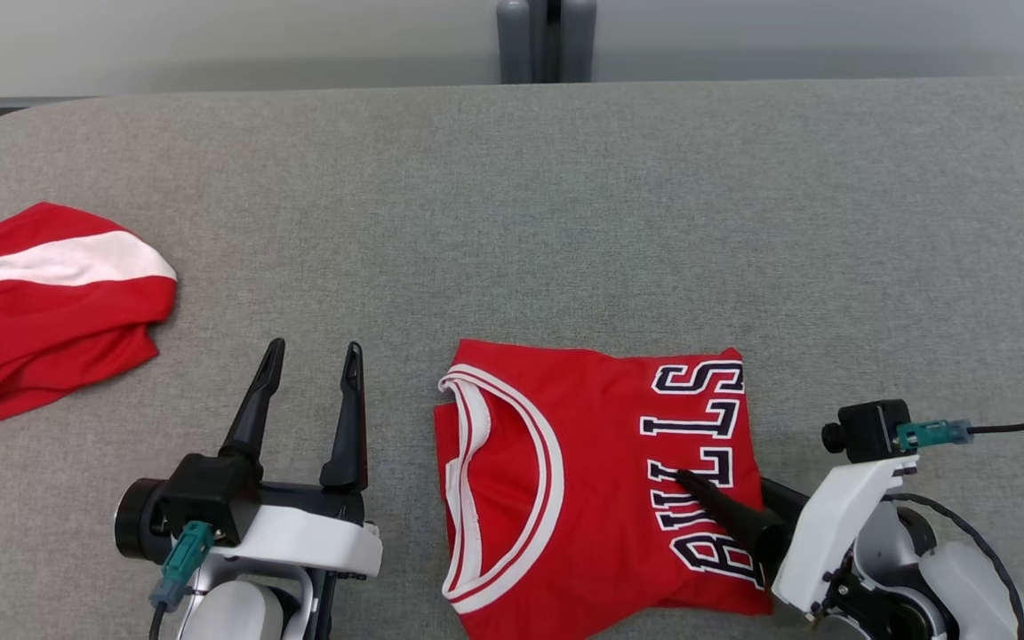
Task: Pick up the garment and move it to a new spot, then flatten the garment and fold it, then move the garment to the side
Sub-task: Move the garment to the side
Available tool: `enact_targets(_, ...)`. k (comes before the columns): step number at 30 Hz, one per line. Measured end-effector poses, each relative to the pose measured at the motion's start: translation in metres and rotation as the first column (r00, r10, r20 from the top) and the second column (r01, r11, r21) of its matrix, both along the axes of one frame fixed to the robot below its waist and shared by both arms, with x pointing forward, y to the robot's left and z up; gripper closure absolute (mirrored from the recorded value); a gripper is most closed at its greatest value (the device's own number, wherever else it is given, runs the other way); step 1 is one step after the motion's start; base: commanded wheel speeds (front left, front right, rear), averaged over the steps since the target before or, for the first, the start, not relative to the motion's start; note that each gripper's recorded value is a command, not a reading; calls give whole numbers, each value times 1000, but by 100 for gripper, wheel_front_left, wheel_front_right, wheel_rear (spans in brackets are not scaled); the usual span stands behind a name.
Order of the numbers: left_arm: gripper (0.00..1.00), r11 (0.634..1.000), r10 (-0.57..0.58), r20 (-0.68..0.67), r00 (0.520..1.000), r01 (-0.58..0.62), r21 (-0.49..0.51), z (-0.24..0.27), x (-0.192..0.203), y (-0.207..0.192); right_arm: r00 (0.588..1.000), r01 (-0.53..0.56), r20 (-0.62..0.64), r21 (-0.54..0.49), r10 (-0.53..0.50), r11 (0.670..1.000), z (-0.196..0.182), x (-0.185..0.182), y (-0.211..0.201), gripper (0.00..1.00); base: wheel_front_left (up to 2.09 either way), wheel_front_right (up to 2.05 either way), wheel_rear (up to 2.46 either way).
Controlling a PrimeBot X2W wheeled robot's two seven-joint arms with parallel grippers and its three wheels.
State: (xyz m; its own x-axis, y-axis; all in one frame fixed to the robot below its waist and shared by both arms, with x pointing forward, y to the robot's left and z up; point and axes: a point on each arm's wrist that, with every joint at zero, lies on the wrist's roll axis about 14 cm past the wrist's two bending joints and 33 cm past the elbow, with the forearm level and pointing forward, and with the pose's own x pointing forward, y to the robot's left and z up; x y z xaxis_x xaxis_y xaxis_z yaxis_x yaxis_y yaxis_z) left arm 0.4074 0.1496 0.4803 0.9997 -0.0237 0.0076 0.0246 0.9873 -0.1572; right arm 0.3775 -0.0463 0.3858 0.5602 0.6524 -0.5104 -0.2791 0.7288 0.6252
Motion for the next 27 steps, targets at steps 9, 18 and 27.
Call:
enact_targets(9, 0, 1000, 13, -8, 1000, -13, 7, -3, 2, 6, 999, -41, 14, 25, 40, 999, 0, 4, 17, 76, 0, 0, 0)
enact_targets(18, 0, 1000, -1, 7, 1000, 1, 5, 1, 5, 0, 991, -53, 124, -59, 60, 997, 6, 10, 2, 100, 0, 0, 0)
enact_targets(27, 0, 996, -82, 29, 996, 83, -15, 5, 19, -29, 959, -45, 257, -293, 124, 955, 18, 36, -61, 100, 0, 0, 0)
